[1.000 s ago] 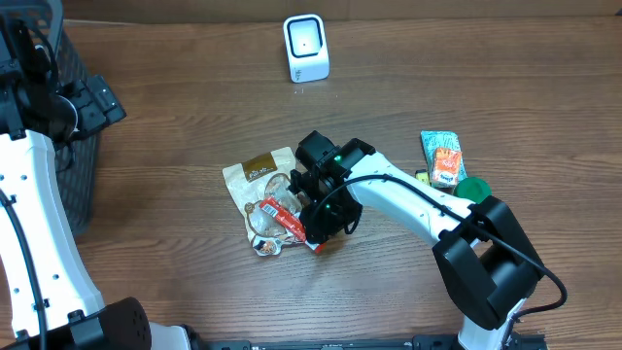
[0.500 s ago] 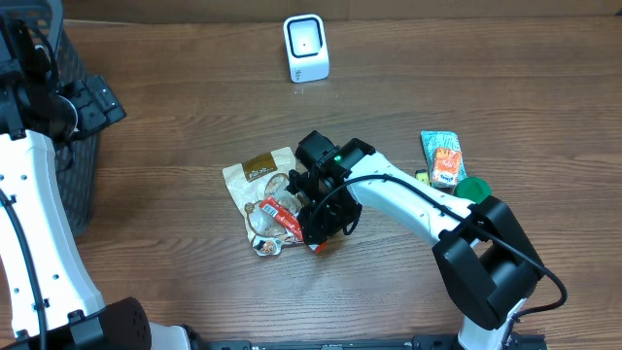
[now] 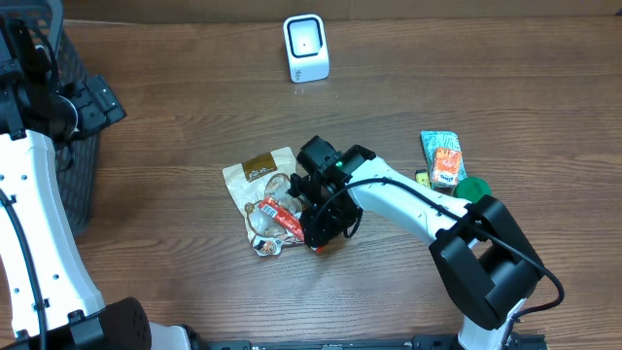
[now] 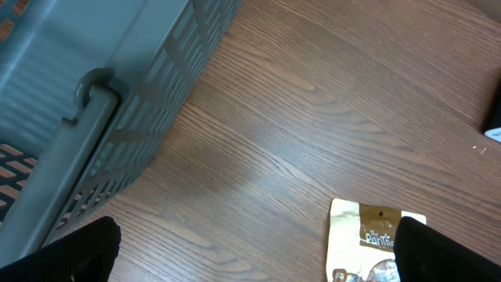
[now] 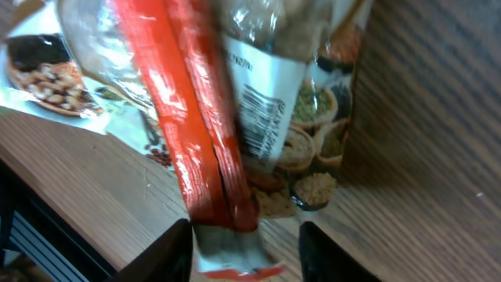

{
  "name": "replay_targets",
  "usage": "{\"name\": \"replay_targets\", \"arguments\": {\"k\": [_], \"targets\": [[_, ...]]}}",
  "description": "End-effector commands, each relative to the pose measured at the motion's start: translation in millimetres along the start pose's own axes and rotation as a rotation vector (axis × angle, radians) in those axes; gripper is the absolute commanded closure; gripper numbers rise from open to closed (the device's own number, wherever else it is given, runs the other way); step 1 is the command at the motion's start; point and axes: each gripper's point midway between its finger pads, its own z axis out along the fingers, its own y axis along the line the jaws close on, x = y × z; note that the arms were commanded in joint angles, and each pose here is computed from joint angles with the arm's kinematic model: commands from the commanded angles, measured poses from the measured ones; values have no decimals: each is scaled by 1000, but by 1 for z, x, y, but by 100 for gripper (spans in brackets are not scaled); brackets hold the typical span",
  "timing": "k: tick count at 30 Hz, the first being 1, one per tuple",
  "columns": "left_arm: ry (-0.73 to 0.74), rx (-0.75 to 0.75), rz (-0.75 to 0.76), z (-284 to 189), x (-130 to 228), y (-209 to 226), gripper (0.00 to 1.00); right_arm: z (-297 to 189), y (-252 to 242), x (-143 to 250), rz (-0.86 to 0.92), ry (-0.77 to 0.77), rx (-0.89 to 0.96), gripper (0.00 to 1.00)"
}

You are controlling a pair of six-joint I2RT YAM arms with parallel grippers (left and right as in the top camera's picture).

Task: Scan the item barcode

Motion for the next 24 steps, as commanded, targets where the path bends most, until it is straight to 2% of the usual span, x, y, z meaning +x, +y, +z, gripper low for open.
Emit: {"name": "replay_targets", "arguments": {"k": [1, 13, 19, 24], "targets": [[-12, 7, 9, -3, -3, -2, 0, 6, 0, 5, 6, 20, -9, 58], [-12, 7, 9, -3, -3, -2, 0, 7, 0, 4, 6, 14, -9, 60], [-11, 8, 9, -3, -3, -2, 0, 7, 0, 4, 6, 14, -9, 73], [-12, 7, 9, -3, -3, -2, 0, 6, -1, 4, 2, 13, -7, 94]]}}
